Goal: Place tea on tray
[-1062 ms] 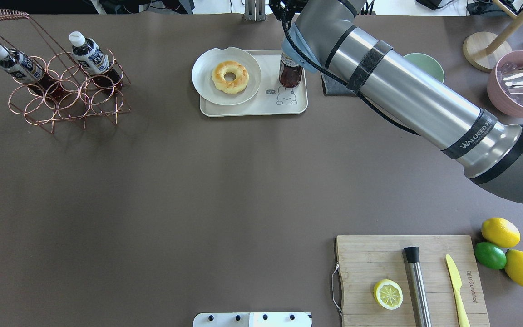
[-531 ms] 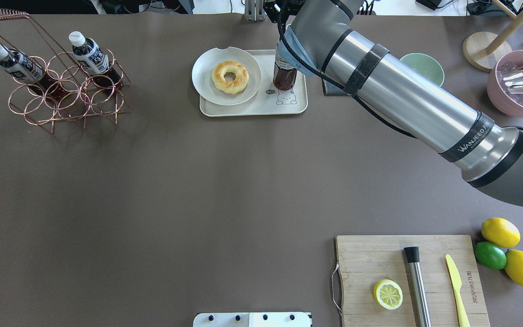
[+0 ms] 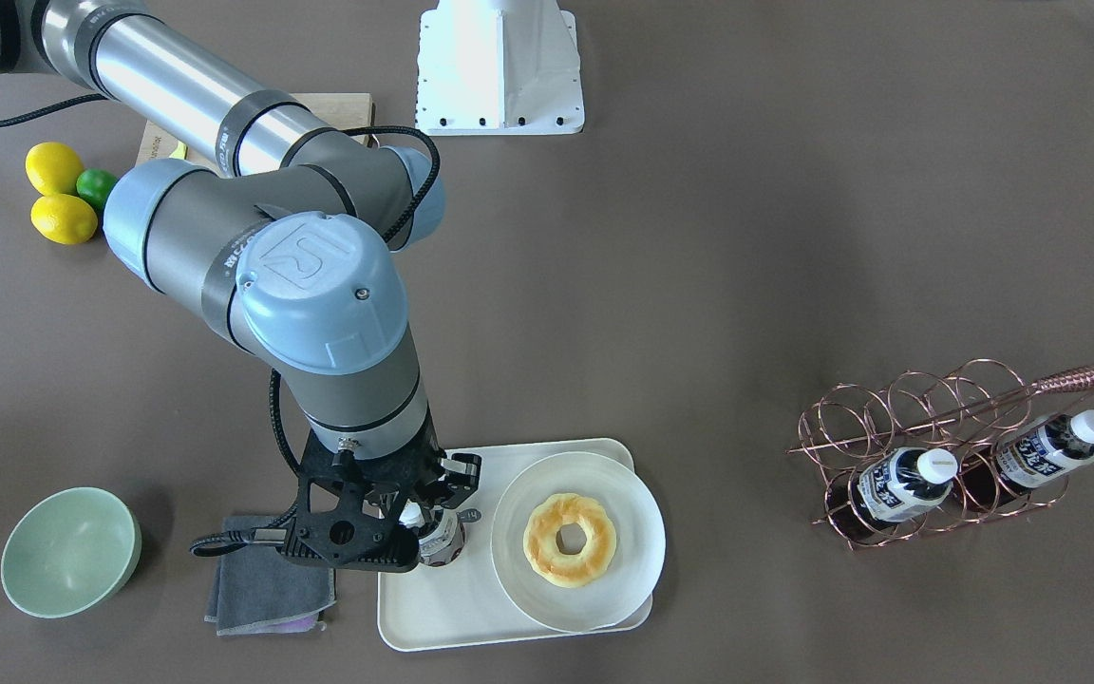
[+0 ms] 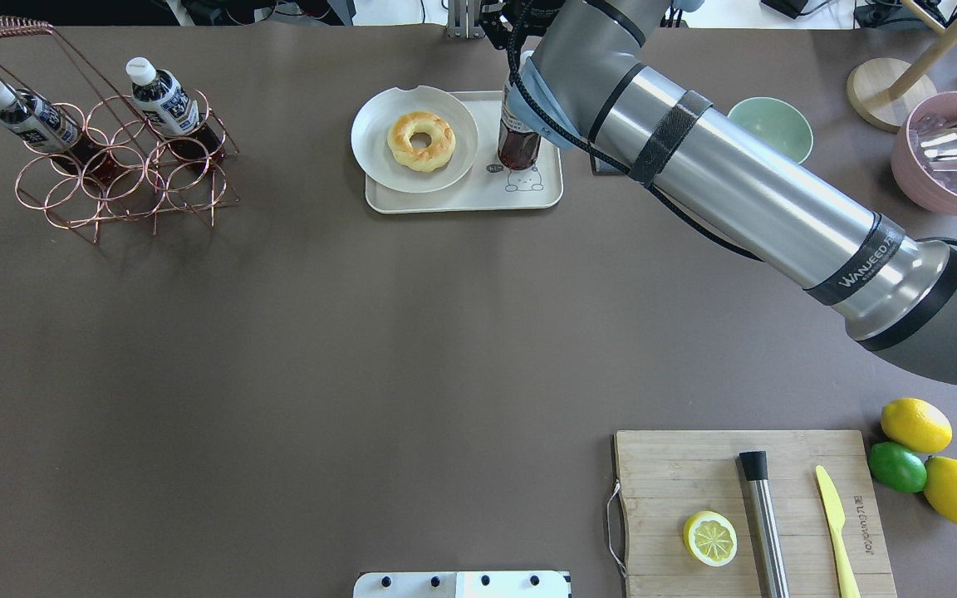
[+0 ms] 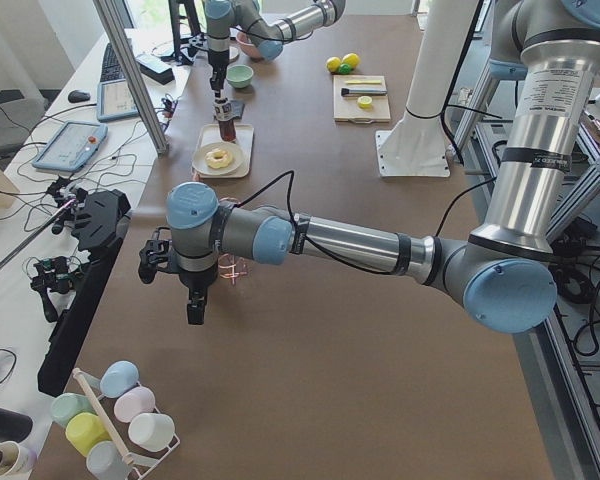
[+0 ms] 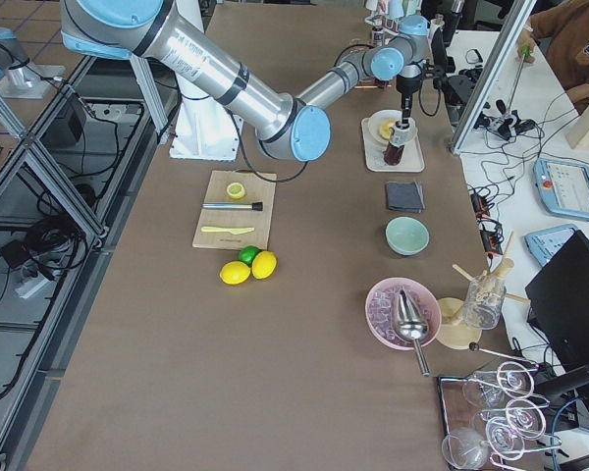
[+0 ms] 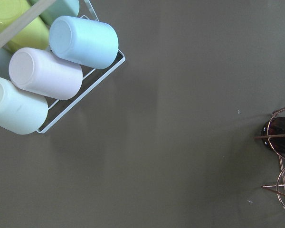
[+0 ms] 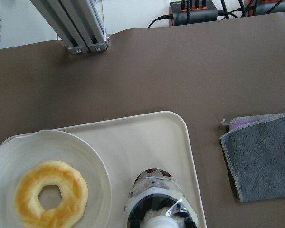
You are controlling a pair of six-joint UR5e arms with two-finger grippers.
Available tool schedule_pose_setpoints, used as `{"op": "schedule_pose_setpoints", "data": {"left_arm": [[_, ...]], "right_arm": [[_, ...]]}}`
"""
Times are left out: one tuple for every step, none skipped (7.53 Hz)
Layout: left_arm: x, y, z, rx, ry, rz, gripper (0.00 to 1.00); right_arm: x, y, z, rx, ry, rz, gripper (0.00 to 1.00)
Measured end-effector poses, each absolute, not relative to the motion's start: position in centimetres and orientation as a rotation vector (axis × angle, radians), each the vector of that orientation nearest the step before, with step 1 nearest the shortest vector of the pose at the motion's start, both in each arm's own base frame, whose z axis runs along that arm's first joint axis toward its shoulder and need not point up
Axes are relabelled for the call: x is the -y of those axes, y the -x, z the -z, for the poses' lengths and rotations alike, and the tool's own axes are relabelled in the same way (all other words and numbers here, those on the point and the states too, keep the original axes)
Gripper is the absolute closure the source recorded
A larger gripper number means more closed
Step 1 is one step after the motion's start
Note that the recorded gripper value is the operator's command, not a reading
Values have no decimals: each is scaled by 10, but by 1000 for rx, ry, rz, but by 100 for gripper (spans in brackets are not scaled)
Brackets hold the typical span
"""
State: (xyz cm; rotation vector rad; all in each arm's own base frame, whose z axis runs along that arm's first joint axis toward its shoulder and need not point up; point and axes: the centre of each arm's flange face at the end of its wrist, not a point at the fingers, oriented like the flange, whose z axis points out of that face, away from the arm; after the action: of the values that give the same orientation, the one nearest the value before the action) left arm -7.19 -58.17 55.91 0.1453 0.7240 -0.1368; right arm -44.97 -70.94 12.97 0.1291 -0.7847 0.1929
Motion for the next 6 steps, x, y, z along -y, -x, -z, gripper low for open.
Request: {"op": "schedule_pose_setpoints", "data": {"left_arm": [[588, 72, -558, -724, -144, 138, 2], [593, 72, -558, -724, -144, 138, 2], [597, 72, -556, -723, -144, 138, 2], [599, 72, -556, -723, -142, 139, 2], [600, 72, -557, -724, -141, 139, 2], [600, 72, -558, -724, -138, 141, 2]], "right_arm": [[709, 449, -131, 785, -132, -192, 0], [710, 443, -127, 790, -140, -193, 0], [712, 432, -119, 798, -149, -199, 0], [711, 417, -105, 805, -155, -207, 0], [706, 403, -89, 818, -157, -210, 0], [697, 389, -74, 824, -156, -212, 0]]}}
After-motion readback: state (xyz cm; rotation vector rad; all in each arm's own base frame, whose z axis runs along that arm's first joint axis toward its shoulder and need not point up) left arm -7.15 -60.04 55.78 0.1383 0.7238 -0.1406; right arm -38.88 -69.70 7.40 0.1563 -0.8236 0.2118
